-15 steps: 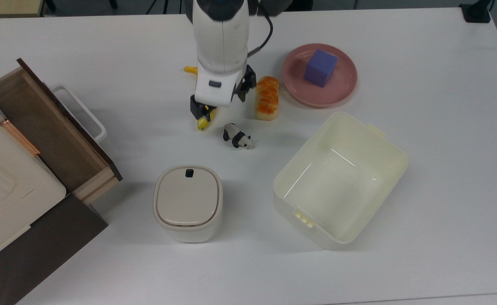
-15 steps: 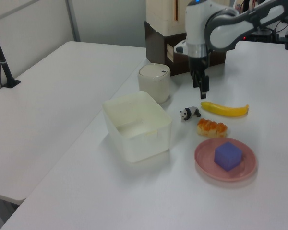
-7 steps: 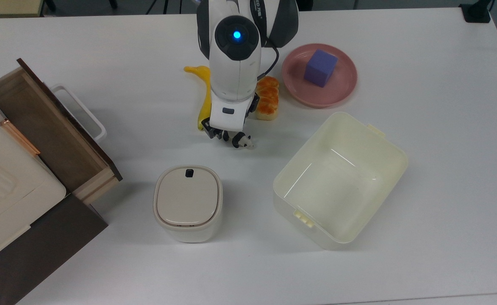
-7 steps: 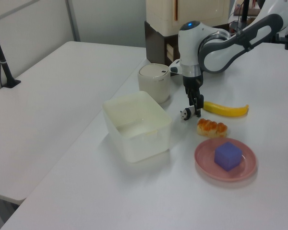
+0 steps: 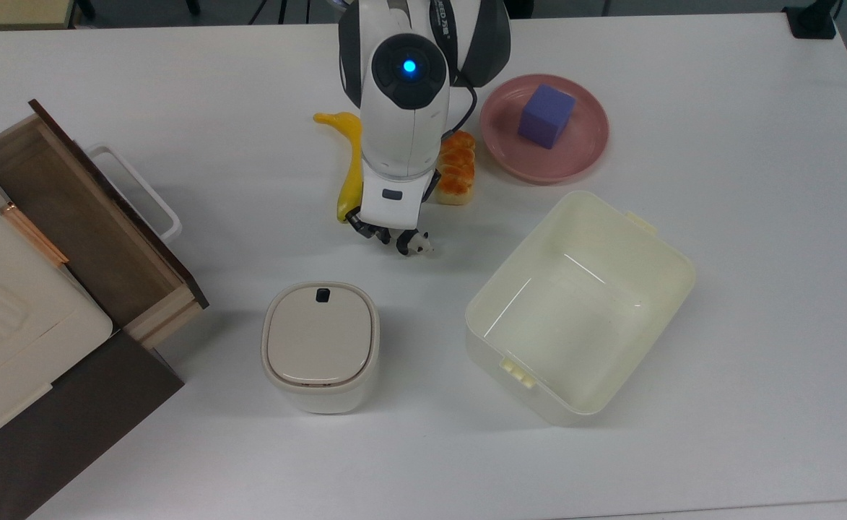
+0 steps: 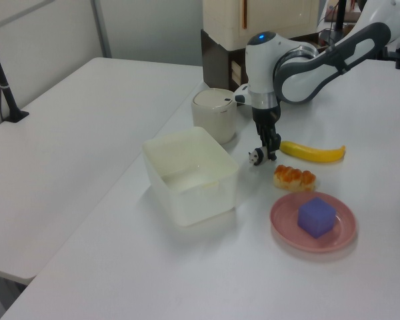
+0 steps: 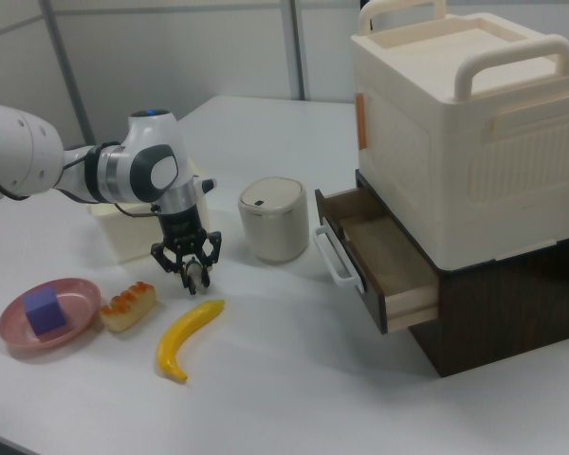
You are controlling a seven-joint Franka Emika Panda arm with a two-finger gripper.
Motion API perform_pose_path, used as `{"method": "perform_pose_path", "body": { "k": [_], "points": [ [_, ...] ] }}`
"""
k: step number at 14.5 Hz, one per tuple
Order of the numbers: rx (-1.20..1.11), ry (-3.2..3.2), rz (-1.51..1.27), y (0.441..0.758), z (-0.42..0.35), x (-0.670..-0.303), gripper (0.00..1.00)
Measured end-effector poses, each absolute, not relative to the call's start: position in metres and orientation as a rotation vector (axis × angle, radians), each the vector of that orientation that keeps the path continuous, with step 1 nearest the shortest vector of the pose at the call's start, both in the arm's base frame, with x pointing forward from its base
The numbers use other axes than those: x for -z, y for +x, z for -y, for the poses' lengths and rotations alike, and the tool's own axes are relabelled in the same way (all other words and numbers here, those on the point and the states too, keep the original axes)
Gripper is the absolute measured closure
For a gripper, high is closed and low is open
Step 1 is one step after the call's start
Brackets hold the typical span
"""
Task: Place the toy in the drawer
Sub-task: 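Close the gripper on the panda toy, then lift the panda toy and carry it over the open drawer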
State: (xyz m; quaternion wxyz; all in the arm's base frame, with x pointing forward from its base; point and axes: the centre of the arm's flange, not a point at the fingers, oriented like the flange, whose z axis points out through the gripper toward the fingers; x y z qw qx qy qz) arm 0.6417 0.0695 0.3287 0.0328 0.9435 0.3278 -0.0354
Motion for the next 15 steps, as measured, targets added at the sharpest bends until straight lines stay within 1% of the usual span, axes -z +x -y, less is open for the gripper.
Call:
{"method": "perform_pose_path", "body": {
  "k": [1, 4, 7, 10, 13, 15],
  "points": [
    [0.090, 2.902, -1.005, 0.645, -0.069, -0.335, 0.58],
    [0.013, 2.896, -0.982, 0.650, -0.063, -0.369, 0.58],
    [-0.010, 2.882, -0.932, 0.650, -0.043, -0.408, 0.58],
    [-0.101, 2.833, -0.822, 0.658, 0.004, -0.461, 0.58],
    [-0.136, 2.744, -0.735, 0.663, 0.052, -0.494, 0.58],
    [-0.132, 2.708, -0.696, 0.663, 0.076, -0.503, 0.58]
  ]
}}
